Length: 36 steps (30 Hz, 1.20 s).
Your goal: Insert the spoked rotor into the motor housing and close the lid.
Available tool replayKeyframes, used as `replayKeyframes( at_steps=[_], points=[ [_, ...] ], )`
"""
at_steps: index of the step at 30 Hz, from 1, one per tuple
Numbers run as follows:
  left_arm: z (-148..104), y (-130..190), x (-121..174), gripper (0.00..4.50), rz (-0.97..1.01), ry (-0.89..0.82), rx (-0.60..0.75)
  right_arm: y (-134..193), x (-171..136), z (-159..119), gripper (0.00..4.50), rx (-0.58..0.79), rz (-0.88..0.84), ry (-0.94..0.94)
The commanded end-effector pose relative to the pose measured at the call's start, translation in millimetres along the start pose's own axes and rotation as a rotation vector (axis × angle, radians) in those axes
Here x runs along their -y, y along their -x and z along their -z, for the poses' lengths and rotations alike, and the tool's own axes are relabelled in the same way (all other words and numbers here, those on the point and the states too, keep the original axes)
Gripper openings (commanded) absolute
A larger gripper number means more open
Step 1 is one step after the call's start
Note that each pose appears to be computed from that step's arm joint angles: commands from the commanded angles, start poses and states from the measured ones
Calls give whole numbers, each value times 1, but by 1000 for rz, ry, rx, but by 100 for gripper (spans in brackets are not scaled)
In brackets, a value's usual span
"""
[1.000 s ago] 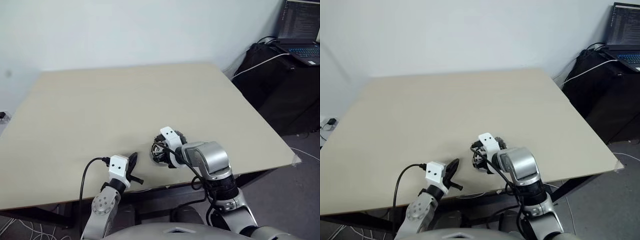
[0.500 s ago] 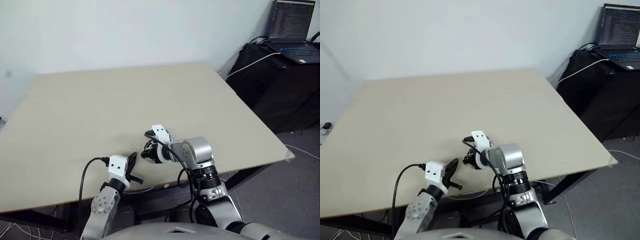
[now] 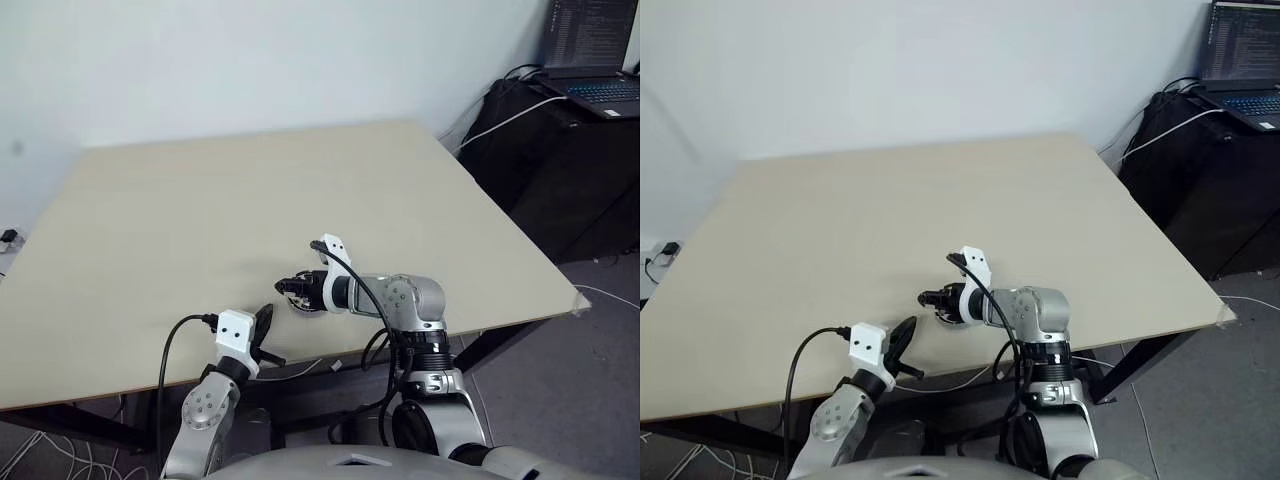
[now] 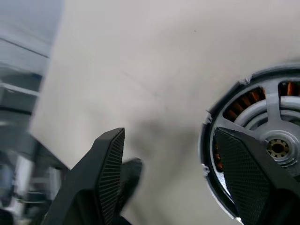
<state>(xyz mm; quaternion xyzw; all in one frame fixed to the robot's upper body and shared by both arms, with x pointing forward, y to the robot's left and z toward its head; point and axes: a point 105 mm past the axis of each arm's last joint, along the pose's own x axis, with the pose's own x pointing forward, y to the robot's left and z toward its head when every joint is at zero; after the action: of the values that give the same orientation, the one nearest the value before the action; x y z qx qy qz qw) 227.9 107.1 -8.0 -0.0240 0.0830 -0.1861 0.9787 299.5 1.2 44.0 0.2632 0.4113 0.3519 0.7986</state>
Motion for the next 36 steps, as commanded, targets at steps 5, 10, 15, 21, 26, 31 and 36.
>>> replayKeyframes(
  at_steps=[5, 10, 15, 21, 26, 31, 36],
  points=[
    [-5, 8, -13, 0, -13, -32, 4, -5, -94, -17, 163, 84, -347, -29],
    [-4, 10, -14, 0, -6, -34, -1, 1, -118, -10, 1, 49, -468, -44],
    [-3, 14, -15, 0, -1, -40, -10, 11, -142, -5, 1, 25, -617, -35],
    [-2, 21, -18, 0, 3, -59, -20, 24, -161, -11, 1, 66, -741, -25],
    [-3, 26, -22, 0, 1, -87, -10, 34, -159, -40, 1, 255, -715, -3],
    [-7, 32, -26, 0, 0, -96, 21, 56, -144, -77, 1, 491, -613, 32],
    [-9, 35, -25, 0, 22, -106, 31, 87, -94, -105, 1, 745, -238, 267]
  ],
)
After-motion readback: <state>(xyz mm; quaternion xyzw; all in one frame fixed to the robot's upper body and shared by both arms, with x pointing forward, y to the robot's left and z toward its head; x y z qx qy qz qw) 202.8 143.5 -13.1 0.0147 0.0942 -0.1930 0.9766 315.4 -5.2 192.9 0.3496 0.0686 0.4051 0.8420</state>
